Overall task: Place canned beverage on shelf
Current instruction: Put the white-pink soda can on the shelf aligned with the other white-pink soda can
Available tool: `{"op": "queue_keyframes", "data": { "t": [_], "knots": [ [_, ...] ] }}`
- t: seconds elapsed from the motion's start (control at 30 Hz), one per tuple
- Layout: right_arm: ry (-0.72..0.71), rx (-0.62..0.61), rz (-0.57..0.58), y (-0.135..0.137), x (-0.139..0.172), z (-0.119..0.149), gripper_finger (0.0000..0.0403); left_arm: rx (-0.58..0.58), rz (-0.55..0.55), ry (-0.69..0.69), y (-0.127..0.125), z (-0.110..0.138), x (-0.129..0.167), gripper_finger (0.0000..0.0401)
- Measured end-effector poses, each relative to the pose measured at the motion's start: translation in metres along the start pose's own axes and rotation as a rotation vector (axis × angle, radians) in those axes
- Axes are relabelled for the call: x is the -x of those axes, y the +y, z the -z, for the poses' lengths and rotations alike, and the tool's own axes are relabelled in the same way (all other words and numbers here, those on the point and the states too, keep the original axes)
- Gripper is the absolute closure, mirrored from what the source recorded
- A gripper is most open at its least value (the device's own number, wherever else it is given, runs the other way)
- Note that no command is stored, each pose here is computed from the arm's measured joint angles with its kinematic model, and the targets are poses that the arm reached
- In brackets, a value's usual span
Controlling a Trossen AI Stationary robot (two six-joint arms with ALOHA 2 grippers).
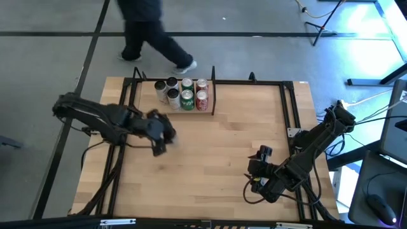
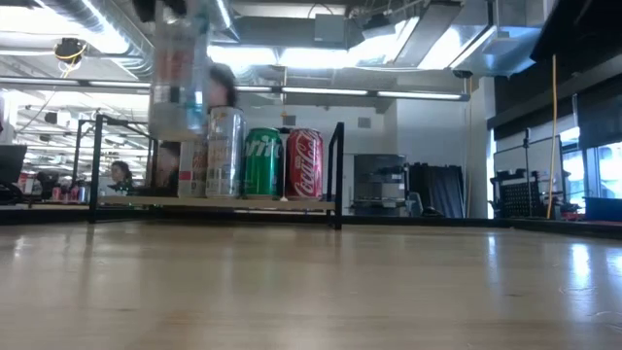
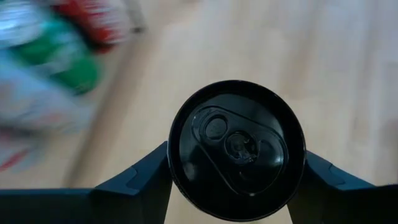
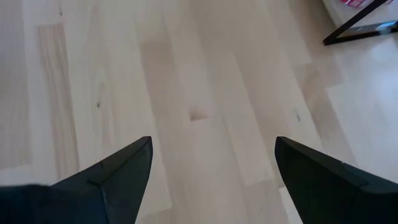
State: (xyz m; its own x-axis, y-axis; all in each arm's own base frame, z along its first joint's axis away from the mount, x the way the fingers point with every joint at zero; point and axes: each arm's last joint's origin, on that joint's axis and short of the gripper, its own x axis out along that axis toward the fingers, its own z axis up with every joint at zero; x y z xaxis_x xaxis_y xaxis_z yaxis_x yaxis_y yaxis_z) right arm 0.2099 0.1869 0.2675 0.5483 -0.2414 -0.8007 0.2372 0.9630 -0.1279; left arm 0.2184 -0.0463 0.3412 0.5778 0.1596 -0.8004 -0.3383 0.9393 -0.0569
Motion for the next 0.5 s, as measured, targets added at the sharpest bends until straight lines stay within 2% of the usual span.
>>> {"op": "queue_keyframes", "data": {
  "t": [0.2, 0.5],
  "knots": [
    [-0.032, 0.011, 0.025, -0.001, 0.000, -0.001, 0.0077, 0.098, -0.213, 0.004, 0.044, 0.010, 0.025, 0.0181],
    [-0.045, 0.009, 0.035, -0.001, 0.000, -0.001, 0.0077, 0.186, -0.335, 0.016, 0.091, 0.004, 0.030, 0.0181]
  ]
}}
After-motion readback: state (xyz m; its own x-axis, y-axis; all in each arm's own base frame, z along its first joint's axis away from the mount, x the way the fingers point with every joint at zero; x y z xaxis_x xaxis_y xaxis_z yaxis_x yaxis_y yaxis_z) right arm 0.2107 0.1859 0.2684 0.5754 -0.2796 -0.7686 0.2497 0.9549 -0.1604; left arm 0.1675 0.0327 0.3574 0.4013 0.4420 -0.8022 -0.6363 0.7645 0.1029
